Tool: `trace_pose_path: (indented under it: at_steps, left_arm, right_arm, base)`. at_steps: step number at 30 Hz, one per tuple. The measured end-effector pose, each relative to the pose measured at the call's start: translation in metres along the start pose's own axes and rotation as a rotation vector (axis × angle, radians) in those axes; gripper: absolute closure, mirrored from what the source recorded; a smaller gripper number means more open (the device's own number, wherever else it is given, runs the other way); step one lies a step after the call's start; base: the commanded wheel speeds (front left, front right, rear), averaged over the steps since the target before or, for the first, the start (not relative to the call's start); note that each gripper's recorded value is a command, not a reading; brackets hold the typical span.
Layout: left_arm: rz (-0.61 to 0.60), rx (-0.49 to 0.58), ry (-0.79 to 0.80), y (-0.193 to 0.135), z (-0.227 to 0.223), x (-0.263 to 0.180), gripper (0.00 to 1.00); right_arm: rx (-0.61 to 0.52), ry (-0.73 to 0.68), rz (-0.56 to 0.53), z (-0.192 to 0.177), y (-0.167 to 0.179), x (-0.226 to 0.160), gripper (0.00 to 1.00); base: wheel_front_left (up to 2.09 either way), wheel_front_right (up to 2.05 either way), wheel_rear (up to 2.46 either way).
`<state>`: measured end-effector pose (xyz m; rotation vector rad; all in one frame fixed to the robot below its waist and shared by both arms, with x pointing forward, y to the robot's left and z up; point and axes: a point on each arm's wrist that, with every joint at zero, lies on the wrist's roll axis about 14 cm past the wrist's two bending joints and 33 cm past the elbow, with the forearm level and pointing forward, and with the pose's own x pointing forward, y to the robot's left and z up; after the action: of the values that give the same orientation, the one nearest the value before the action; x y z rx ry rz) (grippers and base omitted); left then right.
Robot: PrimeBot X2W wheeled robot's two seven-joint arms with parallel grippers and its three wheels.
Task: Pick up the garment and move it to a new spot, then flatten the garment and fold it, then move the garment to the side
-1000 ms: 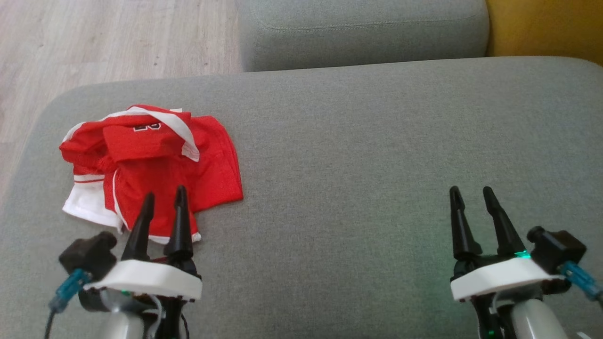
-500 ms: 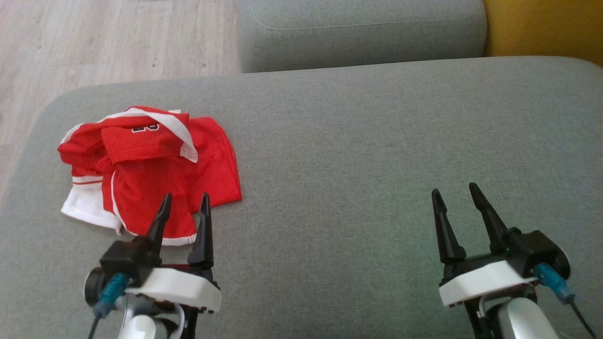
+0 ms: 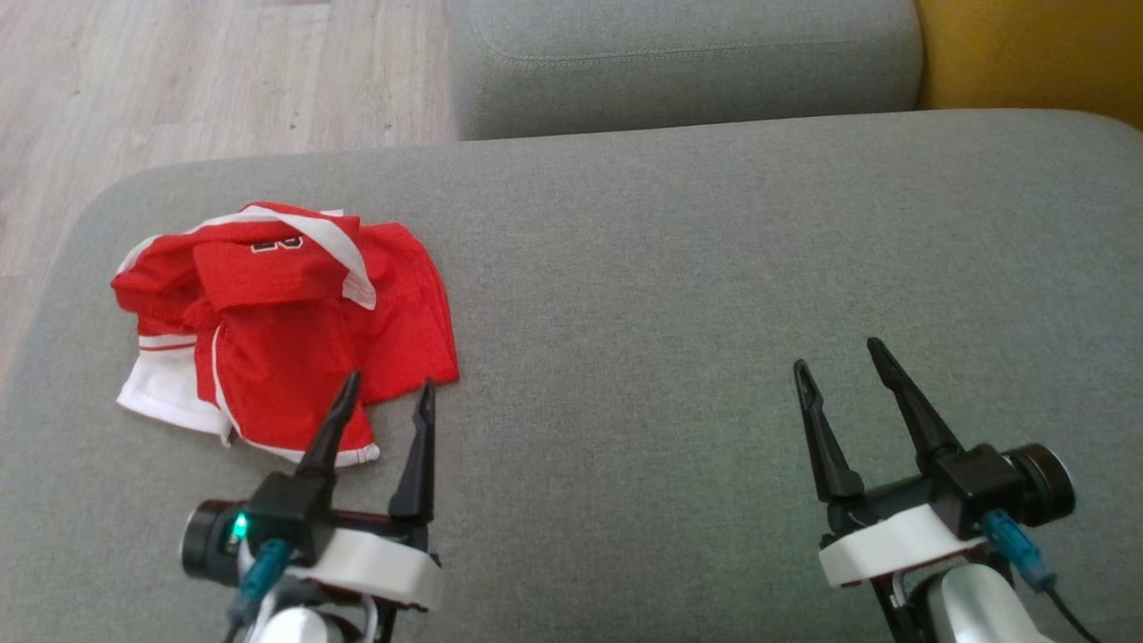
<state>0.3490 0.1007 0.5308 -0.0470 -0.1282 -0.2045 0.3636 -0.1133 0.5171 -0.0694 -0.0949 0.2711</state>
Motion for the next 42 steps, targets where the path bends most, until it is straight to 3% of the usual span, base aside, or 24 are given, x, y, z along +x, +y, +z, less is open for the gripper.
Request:
trace_pose_path:
  at_steps: [9, 23, 42]
  left_arm:
    - [0.031, -0.098, -0.013, 0.013, -0.001, -0.006, 0.0]
    - [0.092, -0.216, 0.029, 0.034, -0.018, -0.012, 0.0]
    - [0.124, -0.218, 0.05, 0.038, -0.025, -0.019, 0.0]
  right_arm:
    - [0.045, -0.038, -0.009, 0.006, -0.001, 0.001, 0.0]
    - [0.322, 0.007, -0.095, -0.017, -0.013, -0.007, 0.0]
    - [0.343, 0.031, -0.085, -0.024, -0.009, -0.005, 0.0]
  base:
    - [0.0, 0.0, 0.0]
    - [0.0, 0.0, 0.0]
    - [0.0, 0.0, 0.0]
